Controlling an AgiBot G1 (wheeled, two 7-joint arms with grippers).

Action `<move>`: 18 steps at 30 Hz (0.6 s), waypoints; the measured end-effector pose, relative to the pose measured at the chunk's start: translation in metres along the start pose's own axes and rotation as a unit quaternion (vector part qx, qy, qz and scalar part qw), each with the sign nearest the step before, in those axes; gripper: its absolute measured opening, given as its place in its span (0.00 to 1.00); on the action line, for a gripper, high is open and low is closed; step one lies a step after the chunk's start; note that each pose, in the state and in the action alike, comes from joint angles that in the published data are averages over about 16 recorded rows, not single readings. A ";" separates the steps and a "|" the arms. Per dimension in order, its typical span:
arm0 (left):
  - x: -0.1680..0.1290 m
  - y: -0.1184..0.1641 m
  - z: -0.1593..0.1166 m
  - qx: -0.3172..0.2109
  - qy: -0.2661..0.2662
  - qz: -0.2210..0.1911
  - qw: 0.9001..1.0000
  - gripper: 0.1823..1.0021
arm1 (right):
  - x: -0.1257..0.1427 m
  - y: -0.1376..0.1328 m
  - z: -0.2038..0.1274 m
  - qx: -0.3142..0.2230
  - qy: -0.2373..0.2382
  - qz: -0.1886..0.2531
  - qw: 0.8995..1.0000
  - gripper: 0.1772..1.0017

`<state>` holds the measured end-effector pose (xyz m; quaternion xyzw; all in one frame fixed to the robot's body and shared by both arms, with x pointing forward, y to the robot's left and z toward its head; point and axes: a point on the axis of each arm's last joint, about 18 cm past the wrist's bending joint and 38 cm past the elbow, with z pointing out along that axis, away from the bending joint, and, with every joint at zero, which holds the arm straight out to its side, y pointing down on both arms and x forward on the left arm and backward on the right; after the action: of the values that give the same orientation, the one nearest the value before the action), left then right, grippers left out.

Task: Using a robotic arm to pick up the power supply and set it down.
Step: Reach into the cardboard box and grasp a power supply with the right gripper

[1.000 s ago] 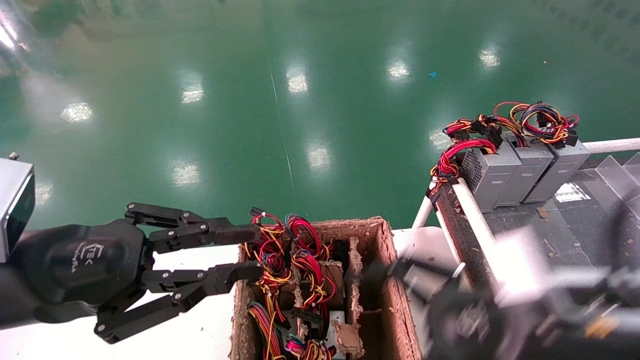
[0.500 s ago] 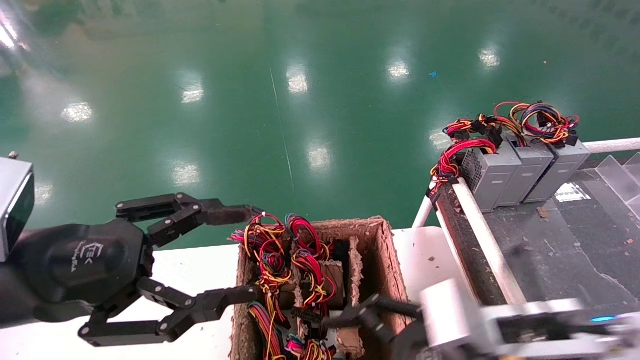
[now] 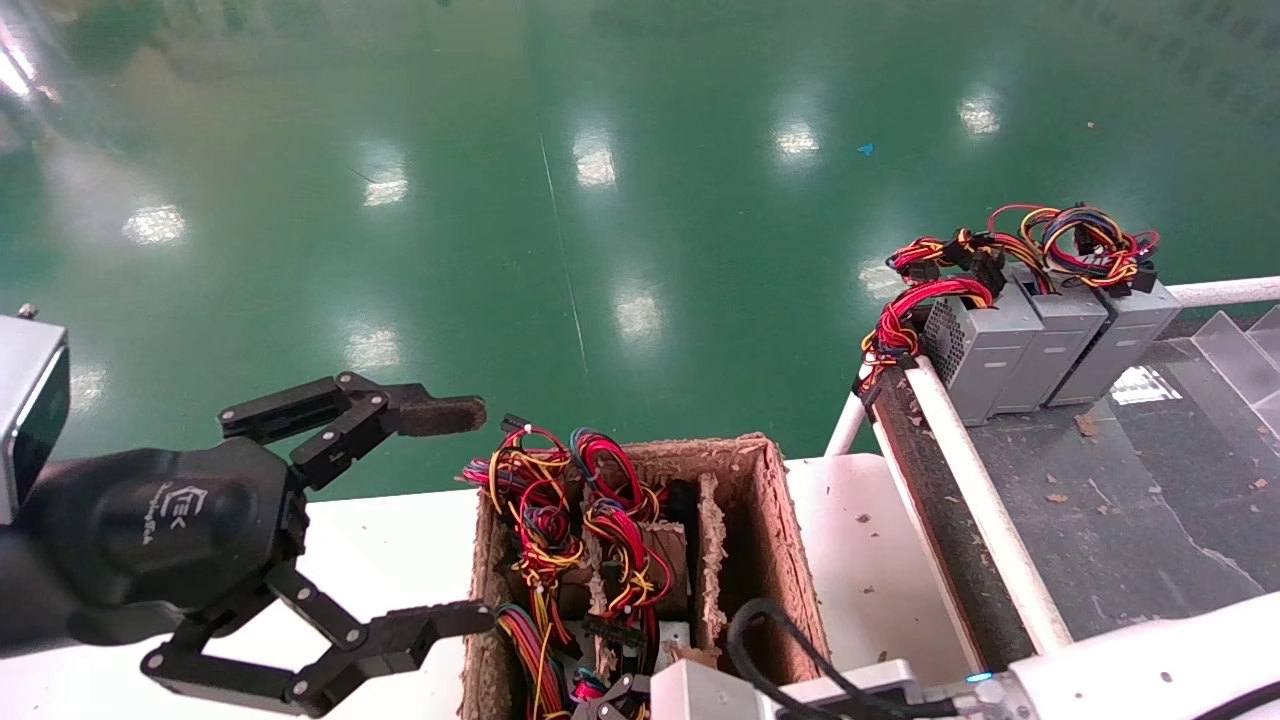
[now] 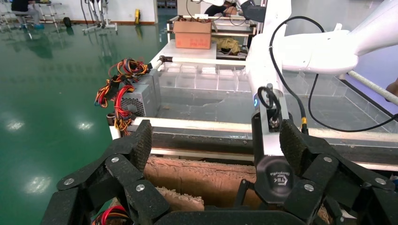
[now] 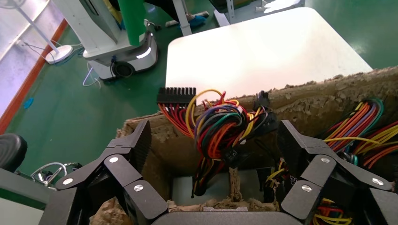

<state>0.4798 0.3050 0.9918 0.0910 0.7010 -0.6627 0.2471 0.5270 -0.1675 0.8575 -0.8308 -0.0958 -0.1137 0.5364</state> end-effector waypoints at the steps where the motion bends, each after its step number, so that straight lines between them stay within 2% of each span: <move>1: 0.000 0.000 0.000 0.000 0.000 0.000 1.000 0.91 | 0.000 0.001 0.003 -0.002 0.000 0.000 1.000 0.96; 7: 0.000 0.000 0.000 0.000 0.000 0.000 1.000 0.97 | 0.002 0.005 0.013 -0.011 0.003 -0.001 1.000 0.89; 18: 0.000 0.000 0.000 0.000 0.000 0.000 1.000 1.00 | 0.003 0.010 0.021 -0.019 0.006 -0.002 1.000 0.65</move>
<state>0.4798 0.3050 0.9918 0.0910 0.7010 -0.6627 0.2471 0.5346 -0.1519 0.8414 -0.8398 -0.0923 -0.1217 0.5209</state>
